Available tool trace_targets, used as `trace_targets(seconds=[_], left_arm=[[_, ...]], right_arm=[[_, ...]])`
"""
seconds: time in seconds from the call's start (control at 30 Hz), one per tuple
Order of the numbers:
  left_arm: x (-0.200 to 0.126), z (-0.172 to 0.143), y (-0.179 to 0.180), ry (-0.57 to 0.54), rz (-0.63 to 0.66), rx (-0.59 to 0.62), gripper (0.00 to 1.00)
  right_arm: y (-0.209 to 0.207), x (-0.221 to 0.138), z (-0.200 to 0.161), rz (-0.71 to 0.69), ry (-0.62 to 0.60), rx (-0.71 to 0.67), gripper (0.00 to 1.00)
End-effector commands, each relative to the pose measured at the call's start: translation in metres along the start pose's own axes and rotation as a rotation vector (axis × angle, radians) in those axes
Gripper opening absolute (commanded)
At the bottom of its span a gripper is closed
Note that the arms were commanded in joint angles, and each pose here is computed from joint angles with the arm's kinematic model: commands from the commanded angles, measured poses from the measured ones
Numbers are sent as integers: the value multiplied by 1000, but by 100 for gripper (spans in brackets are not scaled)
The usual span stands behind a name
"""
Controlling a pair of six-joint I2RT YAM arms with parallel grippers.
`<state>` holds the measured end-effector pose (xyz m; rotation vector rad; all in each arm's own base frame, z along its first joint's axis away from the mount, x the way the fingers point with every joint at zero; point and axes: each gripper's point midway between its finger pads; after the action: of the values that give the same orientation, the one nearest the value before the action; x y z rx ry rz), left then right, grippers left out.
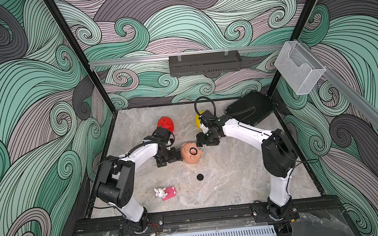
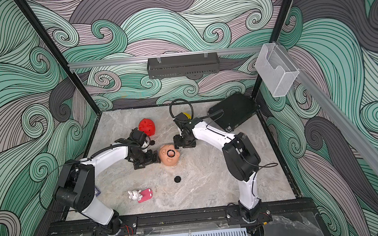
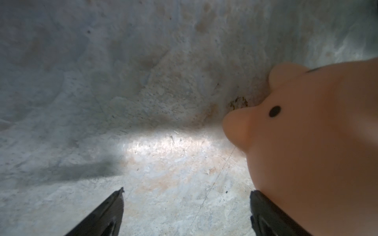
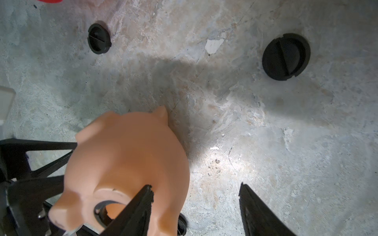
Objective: Close piggy banks
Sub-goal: Adjust the piggy bank at the center of the board.
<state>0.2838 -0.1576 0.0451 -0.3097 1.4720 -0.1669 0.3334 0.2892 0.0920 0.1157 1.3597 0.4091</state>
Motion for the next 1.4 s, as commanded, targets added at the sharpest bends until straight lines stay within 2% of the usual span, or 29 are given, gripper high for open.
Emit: trace_targets(seconds=[0.0,0.37,0.53,0.77,1.37], left_arm=[[-6,10,-1,-23,-4,5,96],[-15,-30,21,52,43,-81,95],[-10,-39,15,88,-5,-109,91],[-6,-25,5,92,-30,-95,88],[10,19,3,85,39,-69,82]], right_arm=[[3,-7,-8,8,12,-3,69],[-9,-17,-12,-20,-9,8,69],[-10,-9,-17,-17,20,9,69],[-12,1,-18,-23,44,12,69],[-10,14,-17,-13,70,39,69]])
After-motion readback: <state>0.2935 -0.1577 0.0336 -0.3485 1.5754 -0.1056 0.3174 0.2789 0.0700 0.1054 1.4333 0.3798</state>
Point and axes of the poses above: each gripper's point midway between its finger pads, its own x axis out along the fingers, its own y axis along the line the jaws close on, z = x × y
